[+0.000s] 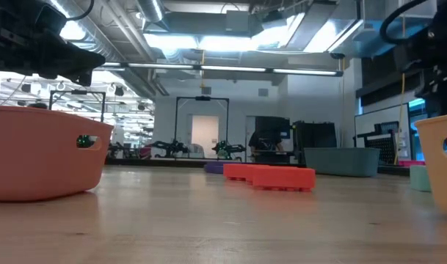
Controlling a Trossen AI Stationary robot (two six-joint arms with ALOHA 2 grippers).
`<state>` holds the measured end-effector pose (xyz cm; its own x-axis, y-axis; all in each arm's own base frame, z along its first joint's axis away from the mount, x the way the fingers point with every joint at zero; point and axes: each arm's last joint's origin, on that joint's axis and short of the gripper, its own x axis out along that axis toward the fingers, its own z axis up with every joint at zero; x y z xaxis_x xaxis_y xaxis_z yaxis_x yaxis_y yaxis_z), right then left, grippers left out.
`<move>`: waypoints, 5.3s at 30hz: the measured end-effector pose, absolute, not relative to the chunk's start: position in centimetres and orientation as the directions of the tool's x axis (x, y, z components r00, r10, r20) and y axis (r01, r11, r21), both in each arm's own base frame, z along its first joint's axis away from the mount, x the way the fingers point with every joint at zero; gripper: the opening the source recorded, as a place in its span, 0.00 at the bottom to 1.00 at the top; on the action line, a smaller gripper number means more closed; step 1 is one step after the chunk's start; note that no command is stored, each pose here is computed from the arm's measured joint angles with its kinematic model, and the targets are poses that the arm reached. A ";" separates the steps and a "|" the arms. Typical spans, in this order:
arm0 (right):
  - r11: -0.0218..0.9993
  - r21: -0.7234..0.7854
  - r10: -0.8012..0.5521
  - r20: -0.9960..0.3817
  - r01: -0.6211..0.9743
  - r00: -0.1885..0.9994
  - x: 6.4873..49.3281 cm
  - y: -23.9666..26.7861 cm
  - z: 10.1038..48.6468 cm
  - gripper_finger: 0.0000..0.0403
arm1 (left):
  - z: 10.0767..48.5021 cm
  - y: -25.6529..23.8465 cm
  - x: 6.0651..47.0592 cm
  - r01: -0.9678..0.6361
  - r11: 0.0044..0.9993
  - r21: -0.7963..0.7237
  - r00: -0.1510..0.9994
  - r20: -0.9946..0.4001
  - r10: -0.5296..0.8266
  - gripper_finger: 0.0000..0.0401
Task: Sort & place blocks by color
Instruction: Put the top light blue block into the brown bin
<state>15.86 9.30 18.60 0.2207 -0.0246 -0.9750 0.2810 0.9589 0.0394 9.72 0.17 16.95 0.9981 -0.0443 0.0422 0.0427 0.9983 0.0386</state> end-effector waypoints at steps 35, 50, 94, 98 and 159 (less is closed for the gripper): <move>0.963 -0.090 -0.111 -0.991 0.255 0.070 18.3 9.6 14.3 0.51 | 16.9 0.2 9.7 0.043 0.998 0.039 0.998 0.042 -0.044 0.02; 0.964 -0.079 -0.095 -0.994 0.252 0.049 18.1 9.7 14.3 0.42 | 16.9 0.2 9.7 0.043 0.998 0.039 0.998 0.042 -0.044 0.02; 0.842 0.534 0.070 -0.250 0.077 0.966 23.6 6.0 30.0 0.35 | 17.0 0.2 9.7 0.043 0.998 0.039 0.998 0.042 -0.044 0.03; 0.853 0.521 0.009 -0.088 0.038 0.996 25.5 5.3 30.7 0.35 | 16.9 0.2 9.7 0.041 0.998 0.039 0.998 0.042 -0.042 0.02; 0.939 0.324 -0.085 -0.110 0.116 0.990 34.7 4.9 32.4 0.35 | 34.3 -0.4 20.8 0.006 0.953 -0.304 0.997 0.081 0.020 0.45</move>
<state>34.73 4.86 32.44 0.9903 -0.0847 -0.1102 0.1164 0.9387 0.3244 20.81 -0.36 34.27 0.9965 0.0197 0.0810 0.0058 0.9527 -0.3038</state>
